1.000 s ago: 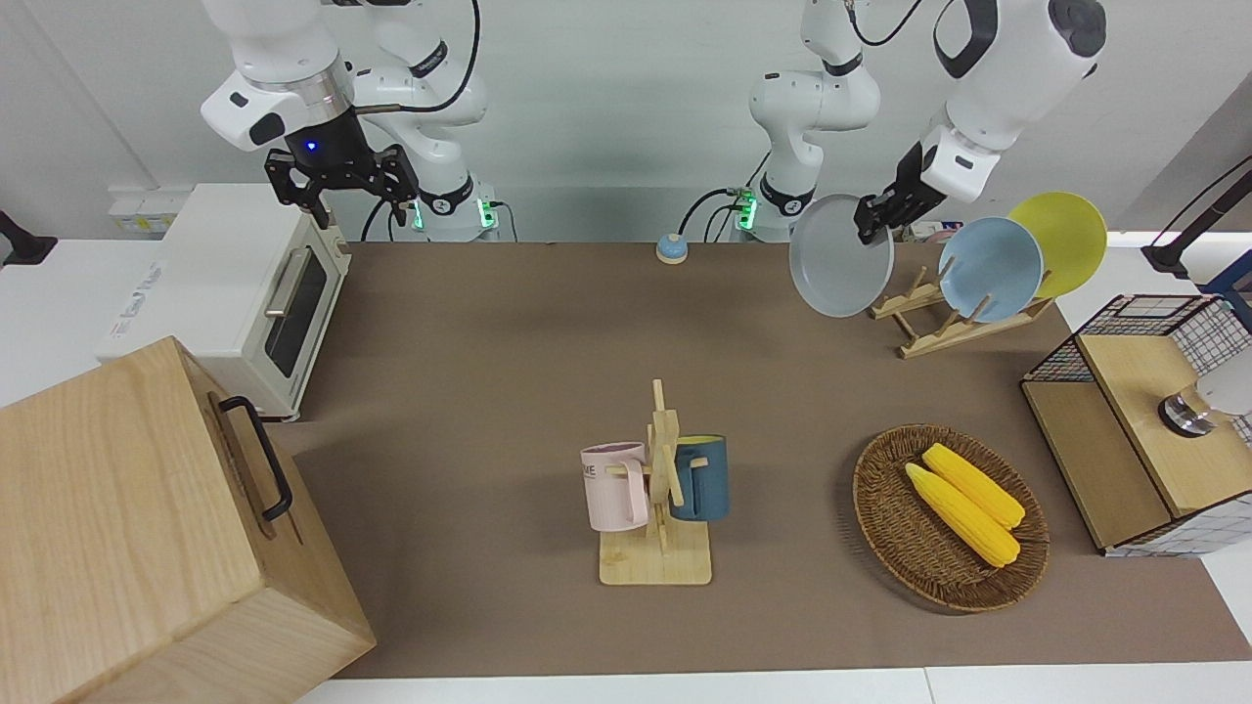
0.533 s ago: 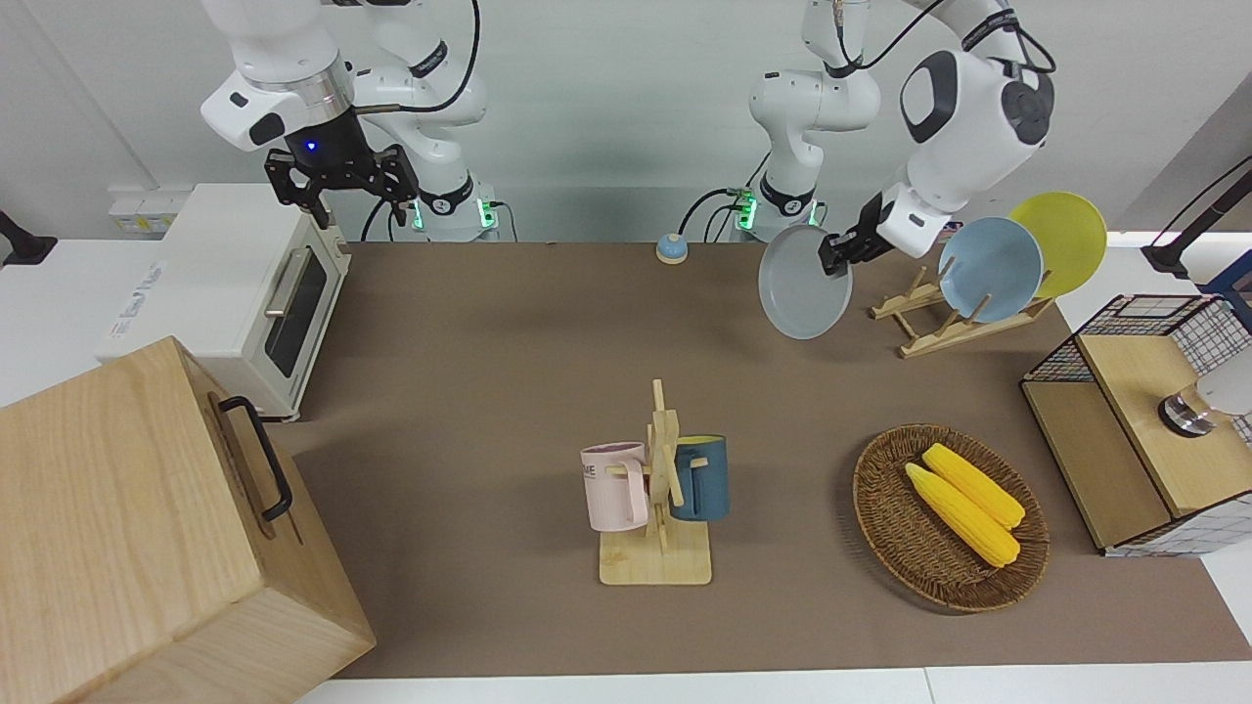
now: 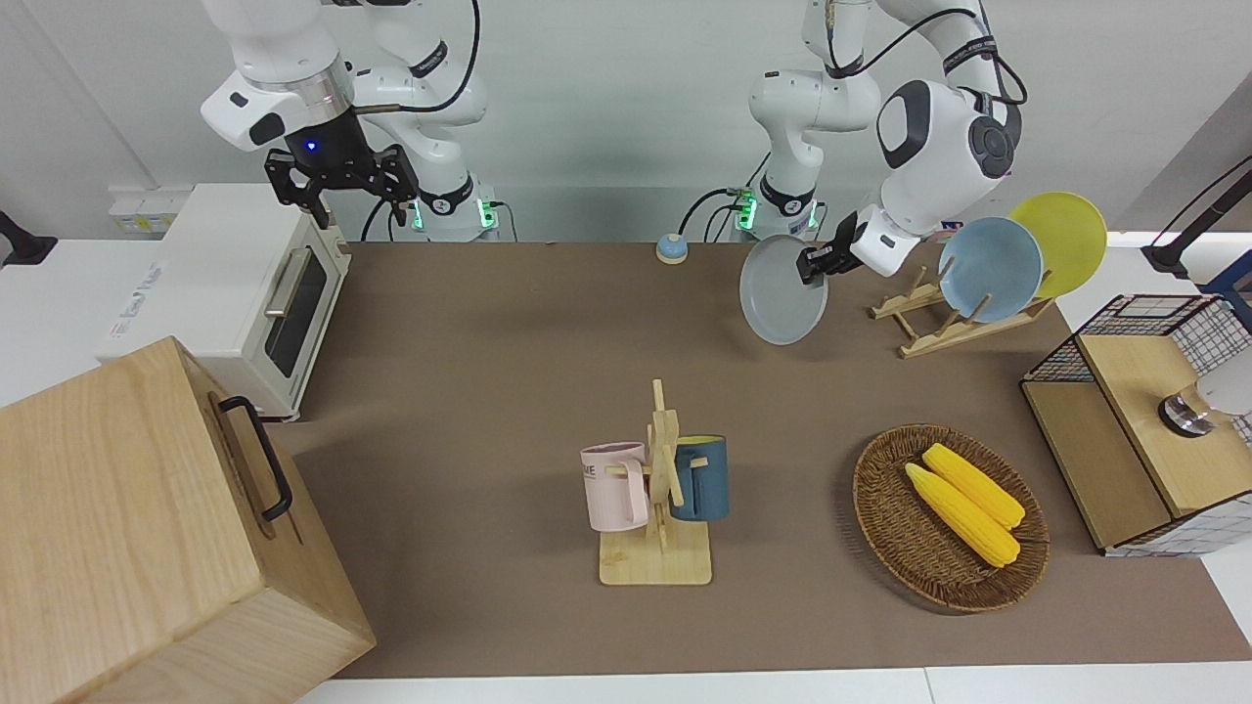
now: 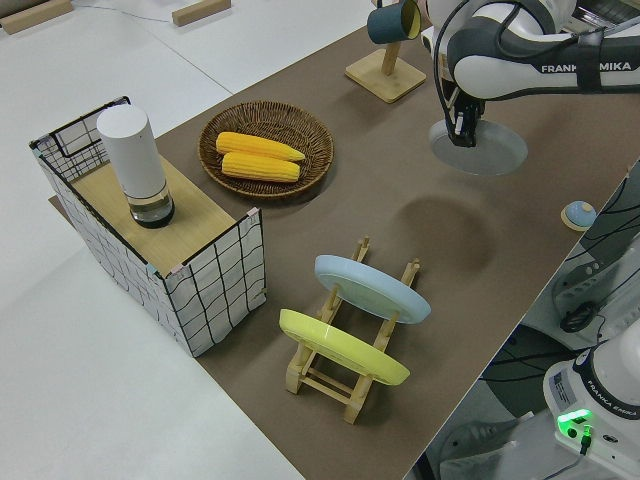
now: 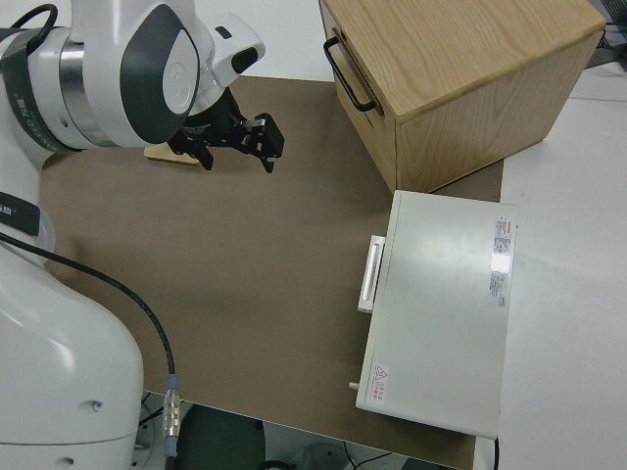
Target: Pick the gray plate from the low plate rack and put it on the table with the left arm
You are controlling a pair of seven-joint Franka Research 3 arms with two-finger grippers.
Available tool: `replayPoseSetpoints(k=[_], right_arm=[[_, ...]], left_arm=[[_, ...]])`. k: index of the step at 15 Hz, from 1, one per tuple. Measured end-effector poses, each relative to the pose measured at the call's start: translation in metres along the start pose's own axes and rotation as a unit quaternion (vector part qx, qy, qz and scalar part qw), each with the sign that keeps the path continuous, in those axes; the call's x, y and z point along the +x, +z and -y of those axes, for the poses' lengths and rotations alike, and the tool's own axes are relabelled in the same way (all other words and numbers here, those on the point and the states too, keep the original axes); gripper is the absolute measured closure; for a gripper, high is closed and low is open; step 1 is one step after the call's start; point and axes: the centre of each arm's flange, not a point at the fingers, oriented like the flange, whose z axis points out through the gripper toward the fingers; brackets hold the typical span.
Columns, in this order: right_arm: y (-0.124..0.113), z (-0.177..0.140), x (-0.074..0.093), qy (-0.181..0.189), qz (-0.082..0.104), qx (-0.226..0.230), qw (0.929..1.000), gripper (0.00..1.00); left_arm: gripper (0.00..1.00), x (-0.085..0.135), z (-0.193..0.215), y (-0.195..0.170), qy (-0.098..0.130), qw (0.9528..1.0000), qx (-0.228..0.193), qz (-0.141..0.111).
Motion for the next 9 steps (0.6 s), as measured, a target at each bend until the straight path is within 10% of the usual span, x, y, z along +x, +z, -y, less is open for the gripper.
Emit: replayPoseSetpoints(k=[9], right_arm=[[0.0, 0.0, 0.0, 0.0, 0.0, 0.0, 1.0, 0.01]], left_arm=[[0.89, 0.005, -0.004, 0.033, 0.004, 0.9998, -0.003, 0.017]])
